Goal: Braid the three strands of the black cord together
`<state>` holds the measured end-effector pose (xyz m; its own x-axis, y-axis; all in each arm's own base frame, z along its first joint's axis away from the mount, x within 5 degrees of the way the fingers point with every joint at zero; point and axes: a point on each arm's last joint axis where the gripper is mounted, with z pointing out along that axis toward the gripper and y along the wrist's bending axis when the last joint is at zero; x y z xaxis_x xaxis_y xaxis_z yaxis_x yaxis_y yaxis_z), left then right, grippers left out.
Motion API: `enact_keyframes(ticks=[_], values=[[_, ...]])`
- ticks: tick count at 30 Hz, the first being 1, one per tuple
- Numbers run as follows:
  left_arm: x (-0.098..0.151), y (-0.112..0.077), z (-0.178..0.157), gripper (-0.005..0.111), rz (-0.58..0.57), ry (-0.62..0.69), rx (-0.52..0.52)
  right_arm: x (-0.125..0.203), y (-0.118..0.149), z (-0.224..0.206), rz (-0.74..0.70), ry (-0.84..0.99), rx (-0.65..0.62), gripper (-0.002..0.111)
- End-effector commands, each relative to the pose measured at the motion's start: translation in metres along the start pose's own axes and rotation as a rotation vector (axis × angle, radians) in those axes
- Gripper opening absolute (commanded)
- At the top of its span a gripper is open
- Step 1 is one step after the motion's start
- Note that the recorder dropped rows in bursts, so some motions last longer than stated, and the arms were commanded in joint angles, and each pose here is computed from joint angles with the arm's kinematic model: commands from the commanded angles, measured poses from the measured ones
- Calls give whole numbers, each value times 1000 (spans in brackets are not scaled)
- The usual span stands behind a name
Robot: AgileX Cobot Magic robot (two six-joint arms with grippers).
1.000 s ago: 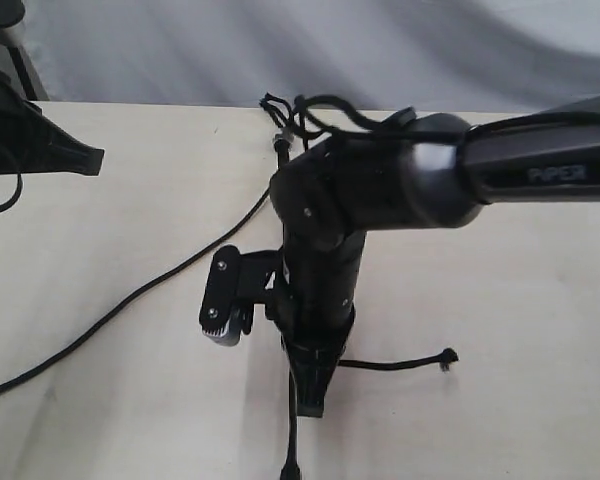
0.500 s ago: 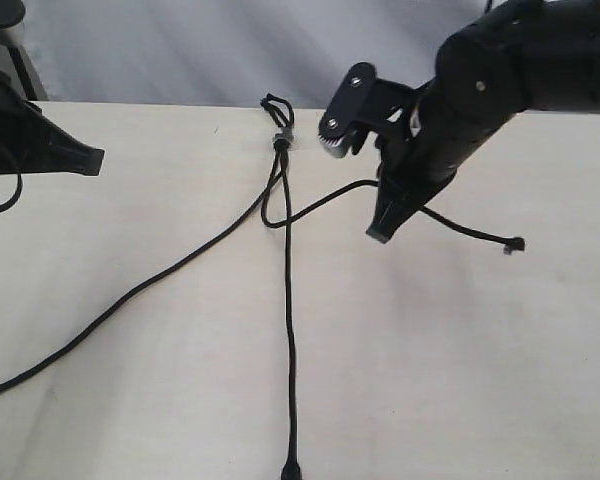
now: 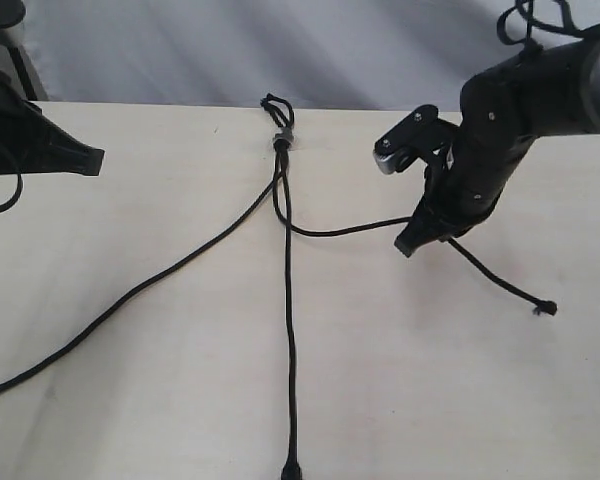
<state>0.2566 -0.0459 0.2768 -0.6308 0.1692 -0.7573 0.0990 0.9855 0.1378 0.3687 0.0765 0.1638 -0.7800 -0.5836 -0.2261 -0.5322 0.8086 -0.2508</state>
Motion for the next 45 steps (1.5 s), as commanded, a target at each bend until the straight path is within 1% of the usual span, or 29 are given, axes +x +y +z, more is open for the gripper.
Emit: enact_keyframes(ticks=[1,5,11,13,14,16,17,18,19,20,21,22,23,24,25,26,27,28,31,32,33,35,37,38,40,42,45], values=[[-1,2,-2,0,2,-7,-8,9,4,22,33,104,-33,0],[-1,2,-2,0,2,-7,-8,17,9,38,26,186,-56,0],[-2,0,-2,0,-33,-19,13,16,15,41,7,202,-63,0],[-3,0,-2,0,-33,-24,16,15,19,41,-4,200,-63,5],[-3,0,-2,0,-33,-24,16,13,22,40,-9,198,-62,11],[-3,0,-2,0,-33,-24,16,12,26,39,-22,196,-60,26],[-3,0,-2,0,-37,-31,21,10,28,39,-40,187,-54,47],[-3,-1,-2,0,-45,-32,25,9,28,38,-46,177,-49,56],[-5,-3,-2,0,-77,-50,49,5,26,30,-45,141,-36,77],[-6,-6,-1,0,-84,-61,70,2,24,25,-42,110,-28,83],[-5,-18,4,0,-65,-52,113,-2,17,4,-28,46,-4,89],[-4,-26,8,0,-40,-47,138,-4,12,-10,-16,6,11,90],[-2,-44,15,0,-3,-37,189,-5,1,-40,12,-84,50,90],[-1,-55,18,0,10,-20,215,-5,-5,-53,35,-120,66,90],[3,-77,26,0,37,26,260,0,-18,-82,98,-198,101,90],[7,-98,33,0,83,57,298,8,-25,-101,127,-242,126,90],[12,-113,40,0,120,90,320,17,-32,-112,151,-266,145,90],[21,-133,47,0,162,131,350,30,-37,-122,180,-303,168,90],[34,-168,55,0,243,189,392,50,-44,-128,231,-407,209,90],[38,-180,58,2,275,219,396,58,-45,-126,241,-451,224,90],[42,-194,63,8,309,253,393,64,-46,-122,249,-522,245,90],[44,-206,68,23,344,303,372,67,-49,-118,255,-623,270,90],[46,-212,74,37,359,343,349,68,-51,-116,261,-663,281,90],[47,-214,78,43,344,361,342,70,-51,-115,267,-670,285,90],[51,-219,84,52,313,392,341,70,-52,-116,274,-672,283,90],[55,-223,90,58,298,415,340,69,-52,-116,273,-677,284,90],[62,-228,96,60,250,454,347,69,-52,-116,279,-681,282,90]])
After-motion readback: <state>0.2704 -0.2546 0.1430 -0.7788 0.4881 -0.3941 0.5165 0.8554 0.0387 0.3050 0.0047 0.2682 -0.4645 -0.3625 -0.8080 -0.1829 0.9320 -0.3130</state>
